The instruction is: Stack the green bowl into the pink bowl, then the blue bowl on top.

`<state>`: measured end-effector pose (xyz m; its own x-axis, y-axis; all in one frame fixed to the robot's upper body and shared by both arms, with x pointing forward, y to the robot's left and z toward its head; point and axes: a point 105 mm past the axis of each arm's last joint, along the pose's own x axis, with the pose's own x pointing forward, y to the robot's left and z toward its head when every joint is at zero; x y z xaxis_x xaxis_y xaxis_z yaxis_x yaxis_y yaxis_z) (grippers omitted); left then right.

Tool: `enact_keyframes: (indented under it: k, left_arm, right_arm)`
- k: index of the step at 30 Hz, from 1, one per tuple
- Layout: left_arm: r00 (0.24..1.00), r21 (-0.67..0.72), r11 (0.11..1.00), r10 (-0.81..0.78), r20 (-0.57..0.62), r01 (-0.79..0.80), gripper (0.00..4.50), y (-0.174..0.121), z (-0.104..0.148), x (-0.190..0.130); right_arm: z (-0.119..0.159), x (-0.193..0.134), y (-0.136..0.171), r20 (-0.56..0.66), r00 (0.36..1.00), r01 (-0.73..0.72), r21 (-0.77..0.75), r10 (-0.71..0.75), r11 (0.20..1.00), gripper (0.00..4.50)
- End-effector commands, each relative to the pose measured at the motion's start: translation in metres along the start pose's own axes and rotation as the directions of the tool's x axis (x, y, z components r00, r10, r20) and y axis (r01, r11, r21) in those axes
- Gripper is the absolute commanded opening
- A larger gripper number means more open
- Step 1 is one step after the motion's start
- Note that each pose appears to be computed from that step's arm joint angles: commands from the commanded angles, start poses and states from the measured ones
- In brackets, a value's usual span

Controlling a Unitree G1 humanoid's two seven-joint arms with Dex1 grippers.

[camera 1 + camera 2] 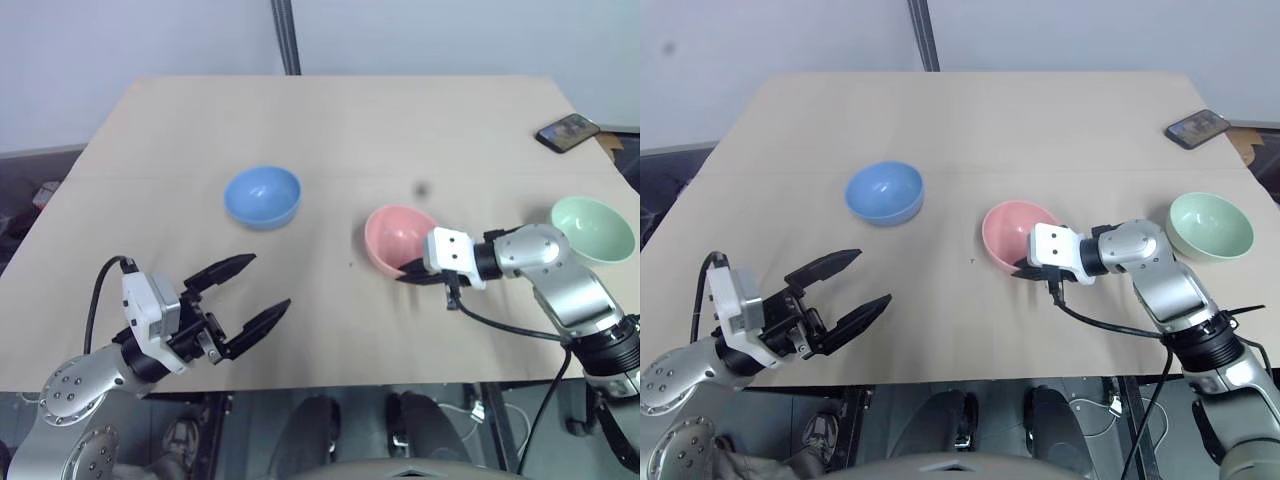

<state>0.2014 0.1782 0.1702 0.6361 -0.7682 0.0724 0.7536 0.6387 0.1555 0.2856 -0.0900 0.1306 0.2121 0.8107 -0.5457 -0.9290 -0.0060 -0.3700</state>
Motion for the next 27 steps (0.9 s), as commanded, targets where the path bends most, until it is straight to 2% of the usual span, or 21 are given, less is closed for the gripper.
enact_keyframes:
  k: [1, 5, 9, 12, 14, 16, 21, 27]
  left_arm:
    - [1.000, 0.028, 0.999, -0.020, 0.013, 0.019, 4.50, 0.003, 0.005, 0.002]
    - [0.999, 0.029, 0.999, -0.030, 0.021, 0.029, 4.50, 0.005, 0.006, 0.005]
    - [0.998, 0.020, 0.999, -0.052, 0.046, 0.051, 4.50, 0.002, 0.008, 0.009]
    - [0.995, 0.015, 0.997, -0.072, 0.065, 0.071, 4.50, -0.001, 0.011, 0.012]
    - [0.990, 0.006, 0.994, -0.113, 0.084, 0.113, 4.50, -0.004, 0.013, 0.014]
    - [0.984, 0.013, 0.987, -0.159, 0.077, 0.158, 4.50, -0.008, 0.013, 0.017]
    - [0.962, 0.024, 0.963, -0.270, 0.033, 0.270, 4.50, -0.018, 0.003, 0.021]
    - [0.959, 0.011, 0.960, -0.280, 0.051, 0.280, 4.50, -0.018, 0.004, 0.024]
  right_arm:
    - [0.011, -0.003, 0.007, 0.015, 1.000, -0.009, -0.004, 0.009, 1.000, 1.03]
    - [0.022, -0.012, -0.005, 0.038, 0.995, 0.088, 0.013, -0.089, 0.996, 2.82]
    - [0.049, -0.038, -0.021, 0.229, 0.944, 0.193, 0.196, -0.236, 0.962, 2.82]
    - [0.040, -0.069, -0.043, 0.206, 0.881, 0.361, 0.287, -0.425, 0.887, 2.82]
    - [0.001, -0.101, -0.074, 0.022, 0.760, 0.611, 0.318, -0.650, 0.725, 2.82]
    - [-0.040, -0.130, -0.088, -0.146, 0.623, 0.769, 0.296, -0.769, 0.567, 2.82]
    - [-0.097, -0.166, -0.092, -0.309, 0.389, 0.914, 0.247, -0.868, 0.322, 2.82]
    - [-0.122, -0.166, -0.075, -0.403, 0.358, 0.924, 0.285, -0.842, 0.257, 2.82]
